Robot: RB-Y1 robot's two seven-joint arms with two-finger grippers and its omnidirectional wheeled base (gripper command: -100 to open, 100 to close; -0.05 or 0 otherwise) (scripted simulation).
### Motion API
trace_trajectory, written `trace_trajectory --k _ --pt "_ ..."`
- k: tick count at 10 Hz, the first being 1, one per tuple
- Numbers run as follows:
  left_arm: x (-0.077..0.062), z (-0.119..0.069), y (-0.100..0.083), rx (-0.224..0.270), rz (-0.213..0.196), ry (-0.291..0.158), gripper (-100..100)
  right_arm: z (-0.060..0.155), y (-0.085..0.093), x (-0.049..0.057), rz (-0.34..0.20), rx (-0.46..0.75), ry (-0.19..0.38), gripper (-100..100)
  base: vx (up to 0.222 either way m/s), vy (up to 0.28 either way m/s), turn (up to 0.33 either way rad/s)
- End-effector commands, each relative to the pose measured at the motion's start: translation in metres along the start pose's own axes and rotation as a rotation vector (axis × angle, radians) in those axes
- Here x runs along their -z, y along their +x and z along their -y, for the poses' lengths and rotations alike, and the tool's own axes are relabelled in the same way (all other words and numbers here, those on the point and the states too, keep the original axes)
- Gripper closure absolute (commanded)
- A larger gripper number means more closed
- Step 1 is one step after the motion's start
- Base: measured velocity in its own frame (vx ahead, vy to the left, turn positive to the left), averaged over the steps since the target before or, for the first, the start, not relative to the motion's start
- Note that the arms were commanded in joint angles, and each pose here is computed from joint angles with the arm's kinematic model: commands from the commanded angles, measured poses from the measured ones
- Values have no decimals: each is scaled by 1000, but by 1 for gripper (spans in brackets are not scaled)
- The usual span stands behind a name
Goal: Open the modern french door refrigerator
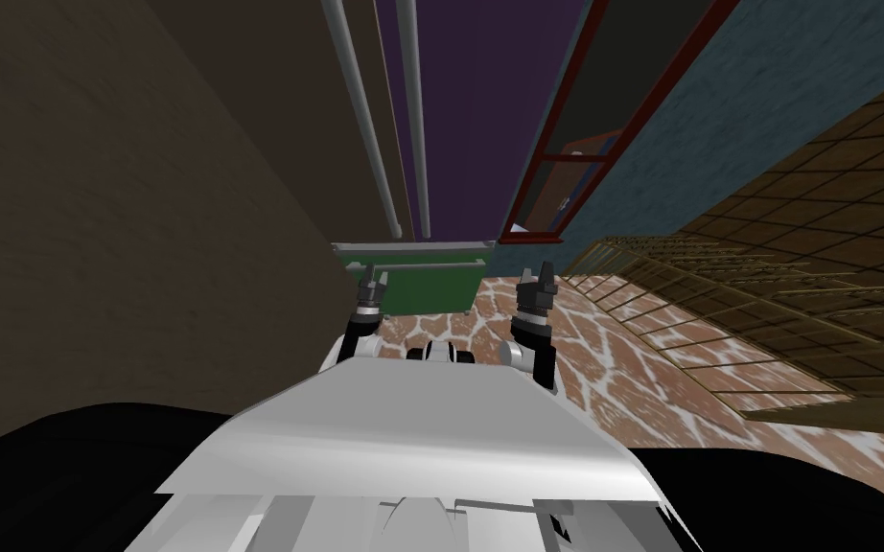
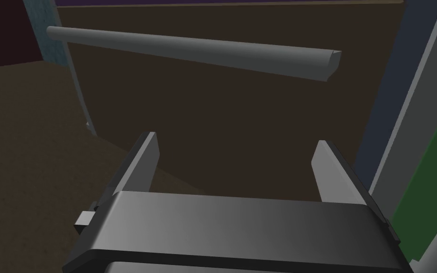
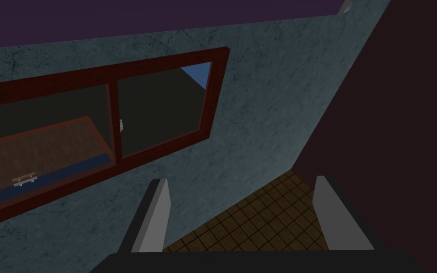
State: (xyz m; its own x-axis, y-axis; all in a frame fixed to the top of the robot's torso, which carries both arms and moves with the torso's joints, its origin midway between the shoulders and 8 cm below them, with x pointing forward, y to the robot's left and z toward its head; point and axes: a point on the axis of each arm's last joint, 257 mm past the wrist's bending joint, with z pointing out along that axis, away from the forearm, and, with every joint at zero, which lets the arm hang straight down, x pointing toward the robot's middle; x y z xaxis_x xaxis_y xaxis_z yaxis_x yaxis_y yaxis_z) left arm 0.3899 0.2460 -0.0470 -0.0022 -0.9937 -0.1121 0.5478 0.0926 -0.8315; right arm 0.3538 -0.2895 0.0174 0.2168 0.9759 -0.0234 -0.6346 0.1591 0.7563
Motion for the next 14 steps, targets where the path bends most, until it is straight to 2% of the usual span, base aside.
trace_trajectory --k 1,8,14 --pt "6 -19 -2 0 -14 -8 -100 0 0 0 0 0 0 0 95 -24 5" --pt "24 -62 -12 15 -13 -25 -100 0 0 0 0 0 0 0 73 -30 6" --pt "40 -93 -22 40 13 -34 -100 0 0 0 0 0 0 0 74 -23 6"
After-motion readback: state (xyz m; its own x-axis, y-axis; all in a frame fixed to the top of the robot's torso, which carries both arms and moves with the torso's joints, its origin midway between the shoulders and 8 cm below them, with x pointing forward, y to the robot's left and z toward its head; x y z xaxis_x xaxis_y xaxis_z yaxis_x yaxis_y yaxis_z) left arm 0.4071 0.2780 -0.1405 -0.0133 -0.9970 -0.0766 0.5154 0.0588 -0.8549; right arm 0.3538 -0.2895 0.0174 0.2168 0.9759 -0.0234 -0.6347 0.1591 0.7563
